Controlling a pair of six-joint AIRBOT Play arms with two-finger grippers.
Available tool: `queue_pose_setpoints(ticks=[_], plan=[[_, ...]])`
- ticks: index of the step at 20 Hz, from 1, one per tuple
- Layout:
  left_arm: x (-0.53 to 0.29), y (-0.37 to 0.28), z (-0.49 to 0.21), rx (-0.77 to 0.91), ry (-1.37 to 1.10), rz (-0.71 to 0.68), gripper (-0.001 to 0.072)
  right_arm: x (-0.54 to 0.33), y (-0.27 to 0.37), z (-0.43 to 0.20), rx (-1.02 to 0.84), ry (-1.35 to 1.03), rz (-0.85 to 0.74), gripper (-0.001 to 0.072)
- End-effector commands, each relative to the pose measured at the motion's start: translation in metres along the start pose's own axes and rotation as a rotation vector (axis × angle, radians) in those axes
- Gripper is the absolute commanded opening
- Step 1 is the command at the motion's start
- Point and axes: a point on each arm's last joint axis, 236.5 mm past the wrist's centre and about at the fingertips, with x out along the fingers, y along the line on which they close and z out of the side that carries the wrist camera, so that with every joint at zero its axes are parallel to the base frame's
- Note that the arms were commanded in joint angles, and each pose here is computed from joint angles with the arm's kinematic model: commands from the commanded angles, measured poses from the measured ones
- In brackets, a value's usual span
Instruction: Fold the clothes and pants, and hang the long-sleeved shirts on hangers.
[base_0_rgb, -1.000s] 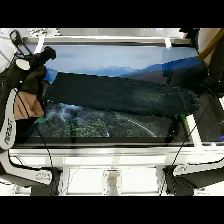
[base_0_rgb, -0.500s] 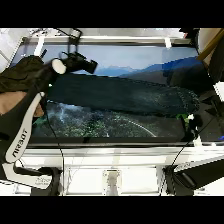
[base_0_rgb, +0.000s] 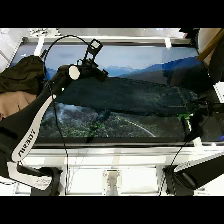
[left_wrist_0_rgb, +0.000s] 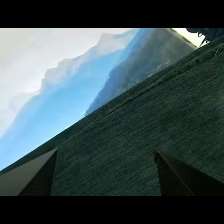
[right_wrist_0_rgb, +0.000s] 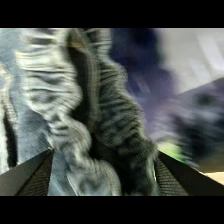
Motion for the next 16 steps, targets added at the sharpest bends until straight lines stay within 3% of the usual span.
queue_pose_setpoints(ticks=[1, 2, 3, 4, 5, 7, 8, 14, 16], plan=[[0.001, -0.002, -0.001, 0.000, 0.003, -0.003, 0.0699, 0.025, 0.020, -0.004, -0.082, 0.037, 0.039, 0.0675], [0.001, -0.002, -0.001, 0.000, 0.003, -0.003, 0.0699, 0.029, 0.030, -0.002, -0.106, 0.032, 0.065, 0.0673], [0.001, -0.002, -0.001, -0.001, 0.003, -0.003, 0.0697, 0.032, 0.038, 0.000, -0.114, 0.025, 0.085, 0.0625], [0.001, -0.004, 0.000, -0.012, -0.001, -0.010, 0.0627, 0.033, 0.045, 0.001, -0.115, 0.021, 0.106, 0.0470], [0.003, -0.008, 0.001, -0.043, -0.007, -0.025, 0.0475, 0.033, 0.054, 0.001, -0.112, 0.020, 0.139, 0.0298], [0.013, -0.023, -0.001, -0.136, -0.015, -0.081, 0.0068, 0.026, 0.076, 0.000, -0.115, 0.018, 0.217, 0.0096], [0.021, -0.037, -0.004, -0.184, -0.014, -0.119, 0.0016, 0.020, 0.087, -0.001, -0.131, 0.022, 0.246, 0.0049], [0.087, -0.198, -0.027, -0.501, 0.033, -0.390, 0.0016, -0.009, 0.190, -0.010, -0.222, 0.130, 0.324, 0.0047], [0.103, -0.259, -0.032, -0.524, 0.045, -0.446, 0.0016, 0.001, 0.238, -0.018, -0.305, 0.174, 0.323, 0.0046]])
